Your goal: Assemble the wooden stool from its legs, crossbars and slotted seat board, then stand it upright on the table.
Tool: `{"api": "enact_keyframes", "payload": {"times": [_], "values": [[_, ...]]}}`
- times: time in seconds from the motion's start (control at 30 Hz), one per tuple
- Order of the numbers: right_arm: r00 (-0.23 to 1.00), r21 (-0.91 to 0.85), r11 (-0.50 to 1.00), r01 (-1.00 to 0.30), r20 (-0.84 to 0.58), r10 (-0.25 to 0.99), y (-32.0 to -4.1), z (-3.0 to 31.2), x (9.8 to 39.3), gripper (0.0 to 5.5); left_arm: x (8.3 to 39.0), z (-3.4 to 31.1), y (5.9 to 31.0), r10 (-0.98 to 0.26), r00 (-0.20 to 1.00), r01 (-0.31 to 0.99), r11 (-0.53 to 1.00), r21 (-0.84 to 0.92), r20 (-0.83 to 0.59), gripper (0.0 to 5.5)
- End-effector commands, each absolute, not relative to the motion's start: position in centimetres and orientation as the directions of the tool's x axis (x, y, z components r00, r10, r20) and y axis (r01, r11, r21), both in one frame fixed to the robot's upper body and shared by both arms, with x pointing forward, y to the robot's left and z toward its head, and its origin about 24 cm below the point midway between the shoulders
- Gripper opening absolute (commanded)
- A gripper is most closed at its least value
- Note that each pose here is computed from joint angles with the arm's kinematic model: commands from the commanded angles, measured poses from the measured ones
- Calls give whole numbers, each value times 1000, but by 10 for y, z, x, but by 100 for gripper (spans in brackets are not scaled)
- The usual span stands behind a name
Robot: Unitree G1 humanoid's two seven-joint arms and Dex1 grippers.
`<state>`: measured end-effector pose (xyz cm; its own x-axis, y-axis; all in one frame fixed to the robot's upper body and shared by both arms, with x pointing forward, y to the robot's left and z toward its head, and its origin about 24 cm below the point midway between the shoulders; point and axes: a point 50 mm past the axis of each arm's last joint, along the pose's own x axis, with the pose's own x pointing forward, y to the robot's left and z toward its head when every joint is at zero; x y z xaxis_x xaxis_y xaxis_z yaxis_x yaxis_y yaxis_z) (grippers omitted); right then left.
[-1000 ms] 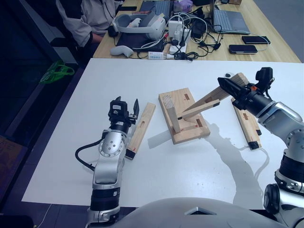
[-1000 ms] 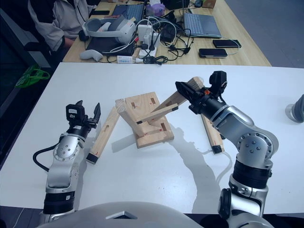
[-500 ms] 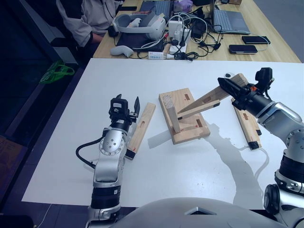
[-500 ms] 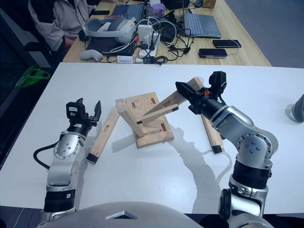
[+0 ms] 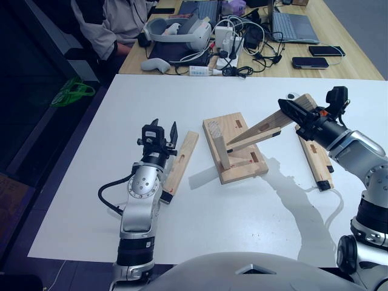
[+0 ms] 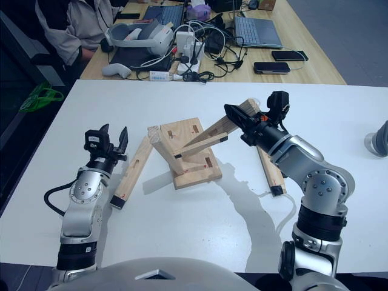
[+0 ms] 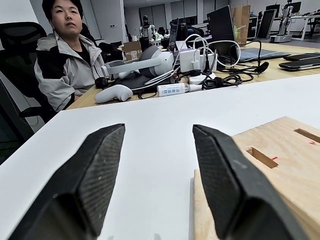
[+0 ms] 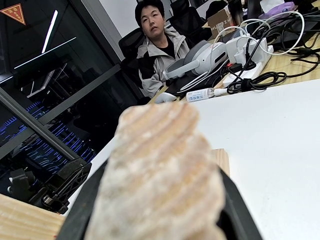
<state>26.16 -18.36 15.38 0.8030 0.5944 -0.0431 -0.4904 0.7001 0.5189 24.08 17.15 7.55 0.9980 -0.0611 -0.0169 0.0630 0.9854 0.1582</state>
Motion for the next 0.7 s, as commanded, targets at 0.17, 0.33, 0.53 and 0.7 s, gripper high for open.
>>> {"api": "enact_keyframes", "payload": {"times": [0.17, 0.33, 0.53, 0.7], "values": [[854, 474, 770, -426, -71, 516, -203, 158, 269, 98, 243, 75, 172, -47, 999, 51, 986, 156, -26, 253], [874, 502, 773, -387, -66, 481, -228, 169, 271, 98, 243, 75, 174, -37, 999, 41, 987, 159, -25, 253], [817, 601, 687, -408, -96, 569, -243, 175, 254, 98, 243, 74, 173, -24, 999, 27, 988, 152, -22, 253], [765, 592, 702, -396, -211, 609, -237, 161, 243, 98, 242, 75, 173, -19, 1000, 22, 988, 154, -19, 253]]}}
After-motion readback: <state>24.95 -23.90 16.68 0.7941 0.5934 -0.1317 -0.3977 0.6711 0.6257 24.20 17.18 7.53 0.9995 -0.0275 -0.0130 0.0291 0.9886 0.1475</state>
